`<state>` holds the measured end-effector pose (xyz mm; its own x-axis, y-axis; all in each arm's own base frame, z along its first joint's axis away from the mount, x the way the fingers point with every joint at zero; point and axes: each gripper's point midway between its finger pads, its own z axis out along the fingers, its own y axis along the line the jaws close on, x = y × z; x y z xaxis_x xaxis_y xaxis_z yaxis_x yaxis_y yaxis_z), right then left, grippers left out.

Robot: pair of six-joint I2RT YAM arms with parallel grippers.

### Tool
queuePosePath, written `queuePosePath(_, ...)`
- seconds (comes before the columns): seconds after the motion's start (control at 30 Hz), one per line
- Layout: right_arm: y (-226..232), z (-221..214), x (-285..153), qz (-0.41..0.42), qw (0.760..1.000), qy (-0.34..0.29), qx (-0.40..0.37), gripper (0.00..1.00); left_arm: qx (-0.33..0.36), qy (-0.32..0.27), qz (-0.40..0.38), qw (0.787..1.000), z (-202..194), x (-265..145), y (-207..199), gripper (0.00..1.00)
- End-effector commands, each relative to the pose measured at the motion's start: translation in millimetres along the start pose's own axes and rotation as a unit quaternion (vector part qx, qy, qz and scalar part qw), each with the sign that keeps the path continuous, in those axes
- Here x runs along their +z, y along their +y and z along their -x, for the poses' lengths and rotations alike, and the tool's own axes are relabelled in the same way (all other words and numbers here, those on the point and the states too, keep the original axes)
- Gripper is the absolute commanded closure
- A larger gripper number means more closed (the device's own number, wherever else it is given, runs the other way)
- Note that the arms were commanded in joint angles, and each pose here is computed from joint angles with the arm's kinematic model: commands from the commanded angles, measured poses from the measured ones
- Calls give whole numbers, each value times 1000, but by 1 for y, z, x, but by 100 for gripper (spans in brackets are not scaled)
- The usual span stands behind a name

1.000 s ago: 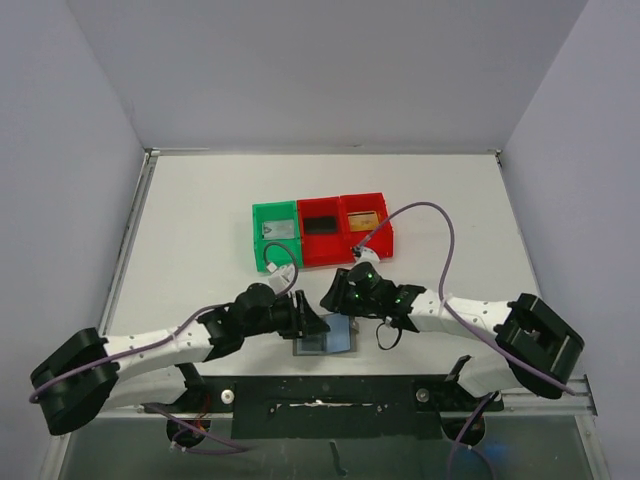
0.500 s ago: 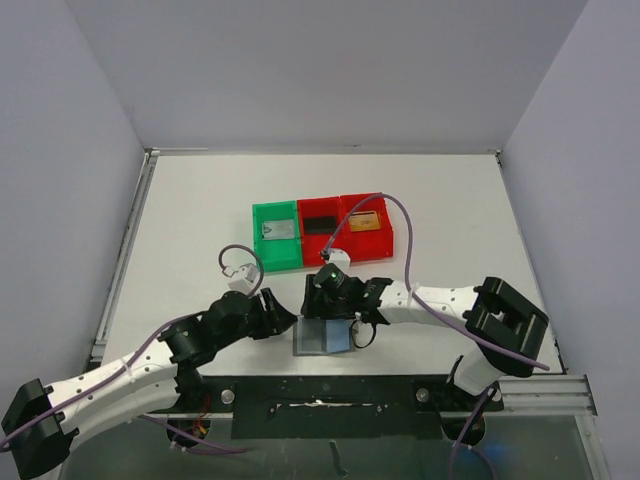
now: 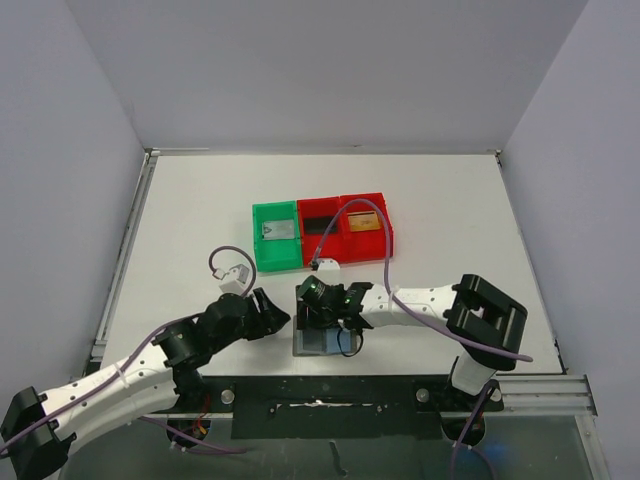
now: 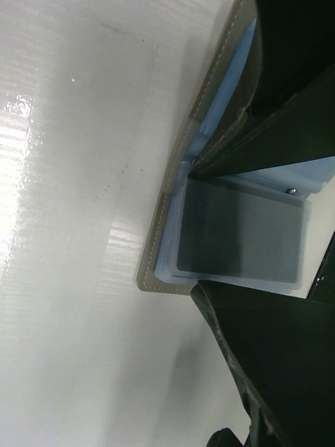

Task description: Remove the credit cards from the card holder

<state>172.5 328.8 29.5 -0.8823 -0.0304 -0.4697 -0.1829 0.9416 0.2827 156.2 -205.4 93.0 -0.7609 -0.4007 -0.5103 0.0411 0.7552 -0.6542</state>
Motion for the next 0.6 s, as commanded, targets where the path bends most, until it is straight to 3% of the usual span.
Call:
queuePosePath(0.0, 12, 3, 7, 0, 1000, -8, 7, 35, -9, -13, -6, 1000, 7, 2, -6, 49)
queuePosePath(0.27, -5, -16, 25, -34, 999, 18, 5, 36, -9, 0, -5, 1000, 2, 6, -7, 49)
queuePosePath(0.57, 2, -9, 20, 64, 996, -5, 54, 37, -9, 9, -50, 999, -2, 6, -22, 49)
